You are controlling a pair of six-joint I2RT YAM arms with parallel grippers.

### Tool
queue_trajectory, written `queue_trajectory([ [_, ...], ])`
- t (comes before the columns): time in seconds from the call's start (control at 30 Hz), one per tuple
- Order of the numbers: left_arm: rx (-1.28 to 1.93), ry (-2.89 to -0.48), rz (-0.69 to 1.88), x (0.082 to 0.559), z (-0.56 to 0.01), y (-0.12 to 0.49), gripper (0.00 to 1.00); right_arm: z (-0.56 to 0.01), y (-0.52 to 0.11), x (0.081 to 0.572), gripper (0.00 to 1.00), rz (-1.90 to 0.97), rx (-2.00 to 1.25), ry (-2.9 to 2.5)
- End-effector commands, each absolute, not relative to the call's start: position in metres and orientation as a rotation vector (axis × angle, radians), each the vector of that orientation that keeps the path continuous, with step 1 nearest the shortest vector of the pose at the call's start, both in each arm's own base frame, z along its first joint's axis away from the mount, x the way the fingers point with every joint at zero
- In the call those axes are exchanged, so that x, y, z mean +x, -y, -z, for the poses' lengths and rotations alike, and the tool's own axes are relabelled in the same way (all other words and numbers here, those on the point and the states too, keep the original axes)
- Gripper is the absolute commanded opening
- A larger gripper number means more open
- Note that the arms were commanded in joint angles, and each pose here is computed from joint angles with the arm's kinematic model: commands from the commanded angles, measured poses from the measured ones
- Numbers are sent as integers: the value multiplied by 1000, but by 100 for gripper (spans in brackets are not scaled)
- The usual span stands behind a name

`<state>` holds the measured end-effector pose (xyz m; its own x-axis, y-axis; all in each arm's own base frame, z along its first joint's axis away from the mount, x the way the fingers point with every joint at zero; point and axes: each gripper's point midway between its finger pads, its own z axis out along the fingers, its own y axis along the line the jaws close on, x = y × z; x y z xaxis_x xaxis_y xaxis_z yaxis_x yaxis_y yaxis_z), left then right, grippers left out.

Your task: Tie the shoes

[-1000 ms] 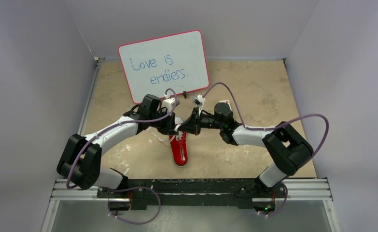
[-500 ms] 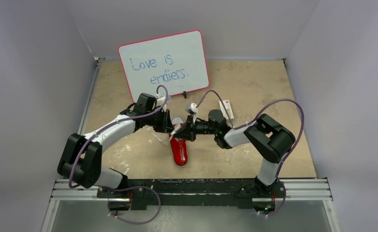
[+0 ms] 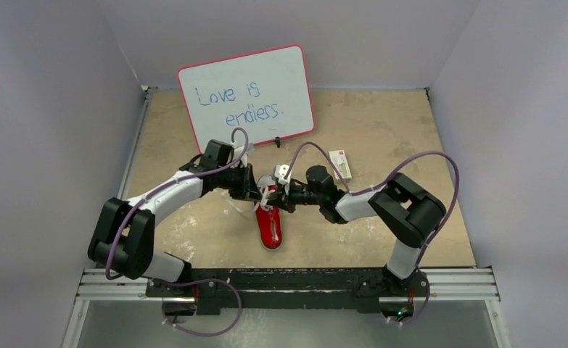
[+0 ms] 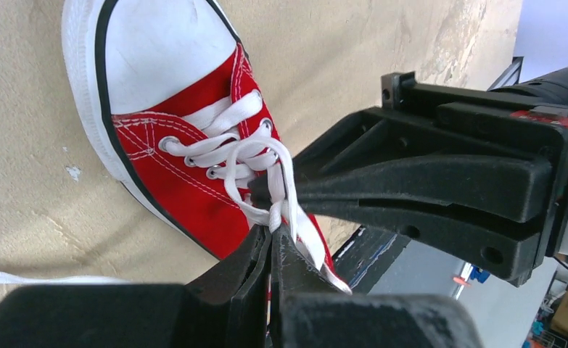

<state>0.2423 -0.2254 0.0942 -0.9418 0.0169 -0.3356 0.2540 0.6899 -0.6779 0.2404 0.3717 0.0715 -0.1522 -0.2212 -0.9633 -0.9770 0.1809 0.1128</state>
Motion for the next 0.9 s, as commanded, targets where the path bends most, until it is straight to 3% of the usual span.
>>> queue_trajectory([
  [0.0, 222, -2562, 1157, 244, -109, 230, 0, -101, -361, 283, 0, -742, -1195, -1450],
  [0.47, 119, -2491, 1205, 245, -120, 233, 0, -92, -387, 254, 0, -836, -1193, -1485],
  [0.87, 17, -2537, 1097, 246, -108, 214, 0, -79, -360, 258, 0, -798, -1042, -1586],
])
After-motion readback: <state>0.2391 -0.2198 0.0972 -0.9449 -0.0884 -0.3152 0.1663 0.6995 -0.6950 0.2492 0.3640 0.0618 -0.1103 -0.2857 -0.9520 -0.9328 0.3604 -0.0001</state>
